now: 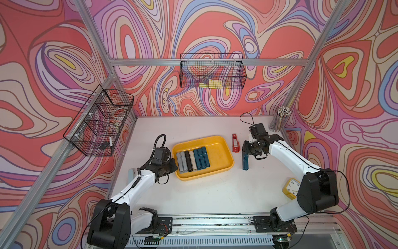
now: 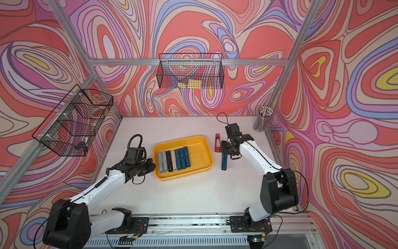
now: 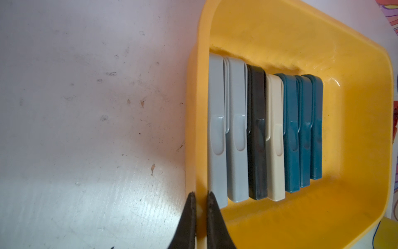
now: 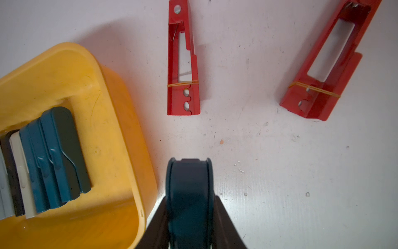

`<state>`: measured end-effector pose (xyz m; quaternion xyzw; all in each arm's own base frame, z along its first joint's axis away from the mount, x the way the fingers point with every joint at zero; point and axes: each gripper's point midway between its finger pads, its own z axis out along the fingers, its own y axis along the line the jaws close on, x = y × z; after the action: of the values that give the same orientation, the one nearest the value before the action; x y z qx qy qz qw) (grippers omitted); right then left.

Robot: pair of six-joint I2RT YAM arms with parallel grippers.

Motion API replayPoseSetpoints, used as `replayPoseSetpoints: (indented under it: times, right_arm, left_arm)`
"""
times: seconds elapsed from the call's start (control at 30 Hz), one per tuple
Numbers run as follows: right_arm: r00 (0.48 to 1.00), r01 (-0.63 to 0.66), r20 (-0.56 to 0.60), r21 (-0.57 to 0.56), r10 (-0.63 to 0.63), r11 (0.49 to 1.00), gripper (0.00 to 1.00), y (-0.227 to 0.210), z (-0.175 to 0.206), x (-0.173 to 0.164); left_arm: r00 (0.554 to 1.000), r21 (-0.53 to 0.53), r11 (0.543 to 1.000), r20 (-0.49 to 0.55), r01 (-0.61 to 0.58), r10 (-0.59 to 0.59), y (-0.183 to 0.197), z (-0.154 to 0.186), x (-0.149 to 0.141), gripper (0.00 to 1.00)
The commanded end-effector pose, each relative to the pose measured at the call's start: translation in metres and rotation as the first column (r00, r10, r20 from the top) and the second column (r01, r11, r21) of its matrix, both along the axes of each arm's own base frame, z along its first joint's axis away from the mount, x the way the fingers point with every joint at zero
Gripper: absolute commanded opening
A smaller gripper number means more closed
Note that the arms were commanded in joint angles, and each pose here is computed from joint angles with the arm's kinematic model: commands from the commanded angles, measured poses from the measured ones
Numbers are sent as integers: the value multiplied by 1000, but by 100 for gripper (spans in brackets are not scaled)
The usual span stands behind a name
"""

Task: Put the pruning pliers into the storage box
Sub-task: Place the pruning pliers in the storage box.

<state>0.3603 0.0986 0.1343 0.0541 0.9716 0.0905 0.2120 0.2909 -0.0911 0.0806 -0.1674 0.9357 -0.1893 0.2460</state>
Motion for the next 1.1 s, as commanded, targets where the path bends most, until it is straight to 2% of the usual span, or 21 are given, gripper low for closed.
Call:
replayPoseSetpoints:
  times: [0.0,0.33,0.67,1.07]
  right_arm:
    - [1000,-9,-1,23,10,1000,24,11,0,8]
    - [995,-100,13,24,100,995,24,59,5,28]
    - [988,-153,28,28,153,988,24,89,8,38]
    - [977,-211,8,17,211,977,23,123,-5,55]
  left_arm:
    - [1000,0,1000,4,28,-28,-5,4,3,3]
    - [1000,6,1000,5,25,-25,-3,7,2,3]
    - [1000,-1,1000,5,25,-25,-4,6,1,3]
    - [1000,-1,1000,-1,25,-25,-4,2,-2,3]
